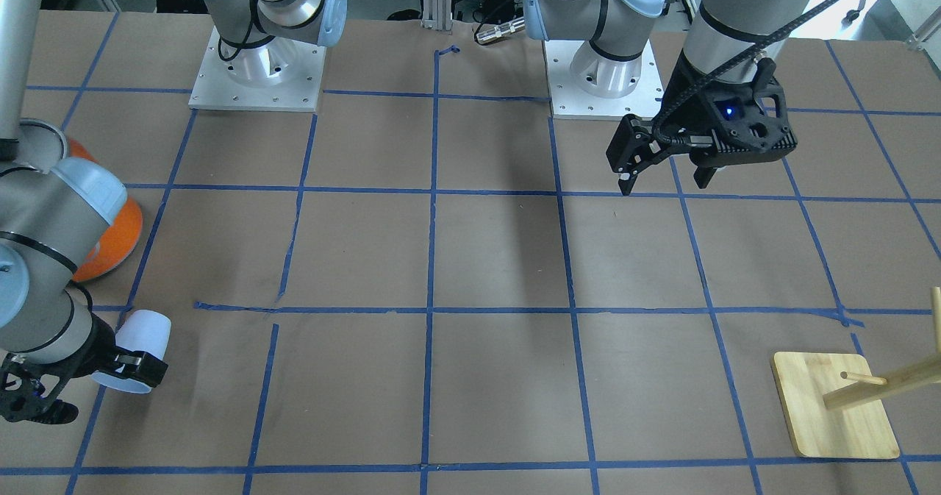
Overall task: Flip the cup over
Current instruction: 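Lower the right gripper and close it around the white cup, then lift the cup with the right gripper and carry it toward the table center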
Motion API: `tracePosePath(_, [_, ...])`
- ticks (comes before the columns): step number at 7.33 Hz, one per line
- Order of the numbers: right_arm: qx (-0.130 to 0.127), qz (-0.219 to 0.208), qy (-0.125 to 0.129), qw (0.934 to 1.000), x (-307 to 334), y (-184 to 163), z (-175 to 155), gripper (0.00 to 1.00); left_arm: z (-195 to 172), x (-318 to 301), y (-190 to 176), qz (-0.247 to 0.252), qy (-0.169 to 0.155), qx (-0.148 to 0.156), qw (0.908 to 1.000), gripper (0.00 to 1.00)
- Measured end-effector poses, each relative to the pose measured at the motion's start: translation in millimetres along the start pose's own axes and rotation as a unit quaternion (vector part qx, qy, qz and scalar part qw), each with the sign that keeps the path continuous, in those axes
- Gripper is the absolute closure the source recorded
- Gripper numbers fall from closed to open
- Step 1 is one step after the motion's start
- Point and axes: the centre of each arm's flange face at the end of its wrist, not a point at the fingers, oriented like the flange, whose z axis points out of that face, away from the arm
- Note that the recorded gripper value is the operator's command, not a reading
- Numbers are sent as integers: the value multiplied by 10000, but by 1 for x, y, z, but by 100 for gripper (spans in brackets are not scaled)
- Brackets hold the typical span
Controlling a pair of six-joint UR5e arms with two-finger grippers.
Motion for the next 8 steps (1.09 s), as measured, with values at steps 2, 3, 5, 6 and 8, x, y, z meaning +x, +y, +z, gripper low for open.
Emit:
tracePosePath(2, [-25,-45,2,10000,1,-2,14,2,2,0,-1,1,-1,-16,10000,0])
tracePosePath(3, [-46,-106,-1,9999,1,-2,18,17,2,0,-1,2,-4,-12,10000,0])
tracePosePath(5, [-77,-232,1,9997,1,0,20,57,0,-7,-3,-52,-20,5,10000,0])
tracePosePath(6, [-120,-334,41,9994,2,1,21,72,0,-13,-4,-101,-29,7,9999,0])
tracePosePath(8, [-120,-757,116,9970,3,2,11,82,-1,-19,-6,-155,-40,10,9999,0])
